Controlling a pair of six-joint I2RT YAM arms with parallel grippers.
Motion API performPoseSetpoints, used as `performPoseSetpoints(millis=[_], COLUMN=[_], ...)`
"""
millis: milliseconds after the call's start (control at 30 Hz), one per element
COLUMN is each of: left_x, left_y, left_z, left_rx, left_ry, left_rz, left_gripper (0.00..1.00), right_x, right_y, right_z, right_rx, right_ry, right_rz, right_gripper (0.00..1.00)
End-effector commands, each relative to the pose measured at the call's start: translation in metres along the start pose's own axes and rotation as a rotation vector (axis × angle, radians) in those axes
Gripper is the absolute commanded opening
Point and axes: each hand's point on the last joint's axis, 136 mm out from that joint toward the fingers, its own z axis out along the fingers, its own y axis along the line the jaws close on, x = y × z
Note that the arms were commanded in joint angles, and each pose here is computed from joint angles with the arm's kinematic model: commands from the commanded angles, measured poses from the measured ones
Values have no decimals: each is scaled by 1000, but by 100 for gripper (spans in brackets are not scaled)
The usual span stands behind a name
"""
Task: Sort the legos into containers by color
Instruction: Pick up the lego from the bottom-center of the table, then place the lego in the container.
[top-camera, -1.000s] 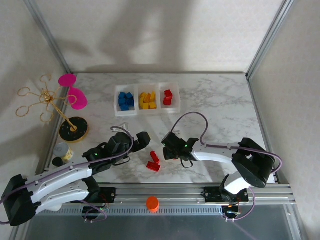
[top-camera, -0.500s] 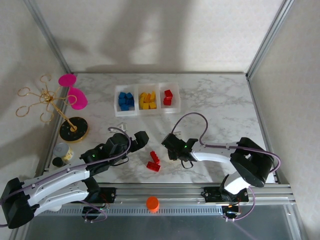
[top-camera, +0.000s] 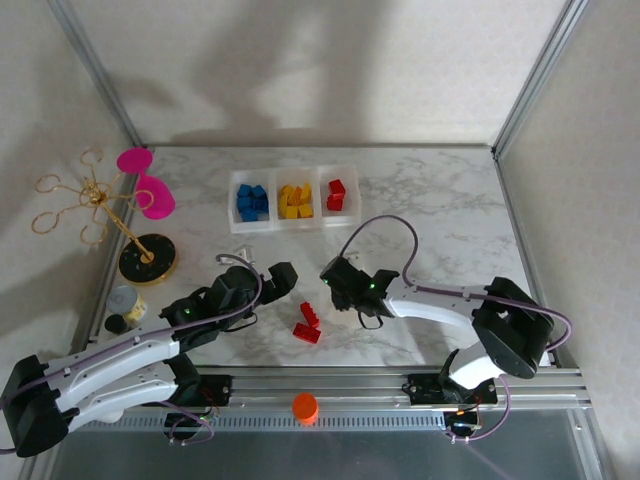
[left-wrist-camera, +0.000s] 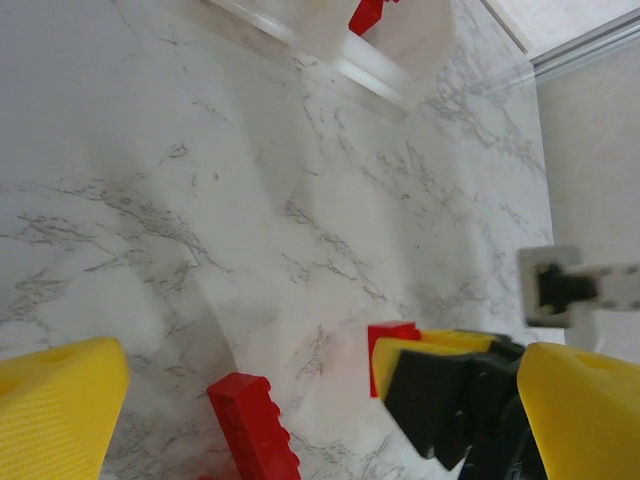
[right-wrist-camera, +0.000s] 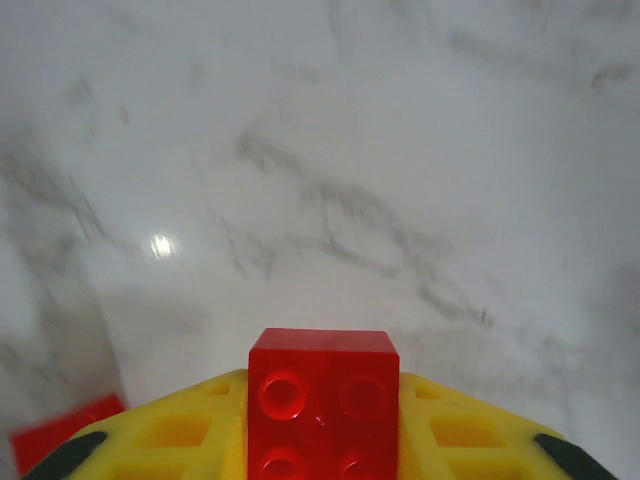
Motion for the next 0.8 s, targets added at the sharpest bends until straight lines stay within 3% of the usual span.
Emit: performPoseSetpoints(millis=[0, 333, 767], left_x=[-17, -30, -55], left_y=[-21, -36, -26], left_z=[-3, 14, 40], left_rx=[22, 4, -46], left_ry=[-53, -68, -76], left_rz=[31, 75, 66], left_gripper=[100, 100, 100], right_x=[-43, -147, -247], right_y=[-8, -20, -54], right_z=[-9, 18, 89], right_rx=[17, 48, 108], right_ry=[-84, -231, -274], right_rz=[36, 88, 105], right_gripper=[32, 33, 36])
